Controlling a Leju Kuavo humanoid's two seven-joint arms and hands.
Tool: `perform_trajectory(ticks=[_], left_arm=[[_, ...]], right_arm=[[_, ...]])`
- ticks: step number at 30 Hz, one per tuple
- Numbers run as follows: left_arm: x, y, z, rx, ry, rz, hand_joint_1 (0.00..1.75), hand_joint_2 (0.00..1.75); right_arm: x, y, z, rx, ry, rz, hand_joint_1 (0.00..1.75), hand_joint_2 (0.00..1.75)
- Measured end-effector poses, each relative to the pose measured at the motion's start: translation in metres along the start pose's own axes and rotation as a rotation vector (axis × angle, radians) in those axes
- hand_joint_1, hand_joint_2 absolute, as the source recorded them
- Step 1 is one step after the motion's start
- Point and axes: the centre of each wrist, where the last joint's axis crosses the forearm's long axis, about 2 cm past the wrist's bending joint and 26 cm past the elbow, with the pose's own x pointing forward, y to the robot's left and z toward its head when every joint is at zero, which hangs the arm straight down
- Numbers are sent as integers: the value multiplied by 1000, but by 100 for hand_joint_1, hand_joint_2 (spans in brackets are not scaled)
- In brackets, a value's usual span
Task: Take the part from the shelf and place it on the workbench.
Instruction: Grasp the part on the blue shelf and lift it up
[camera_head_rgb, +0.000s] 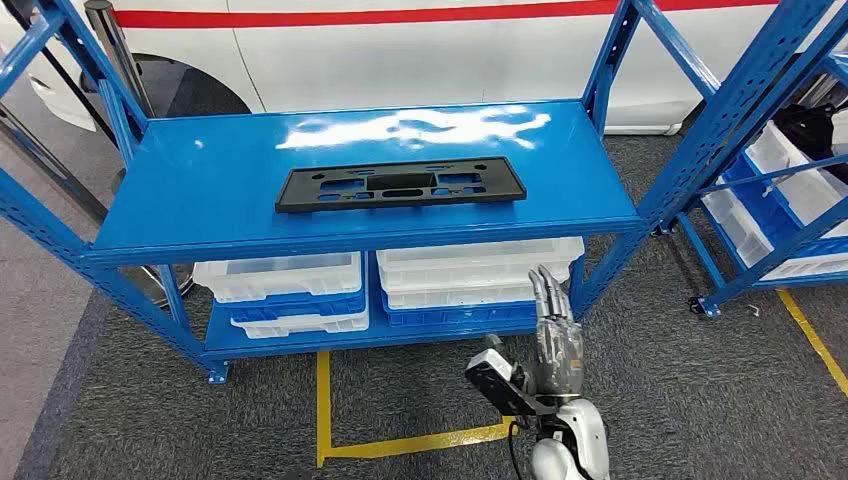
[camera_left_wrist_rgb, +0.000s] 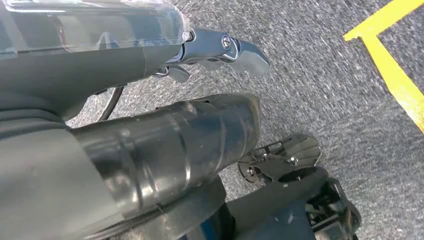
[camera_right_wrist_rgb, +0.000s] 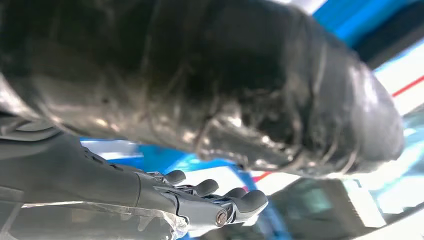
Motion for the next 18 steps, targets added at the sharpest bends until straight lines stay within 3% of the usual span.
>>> perform_trajectory(ticks=[11, 18], left_arm=[[13, 0, -5, -52, -19, -47, 0, 0], [17, -2, -6, -84, -21, -60, 0, 0]], right_arm=[[74, 26, -34, 95, -309, -114, 0, 0], [104, 35, -41, 158, -417, -179, 0, 0]])
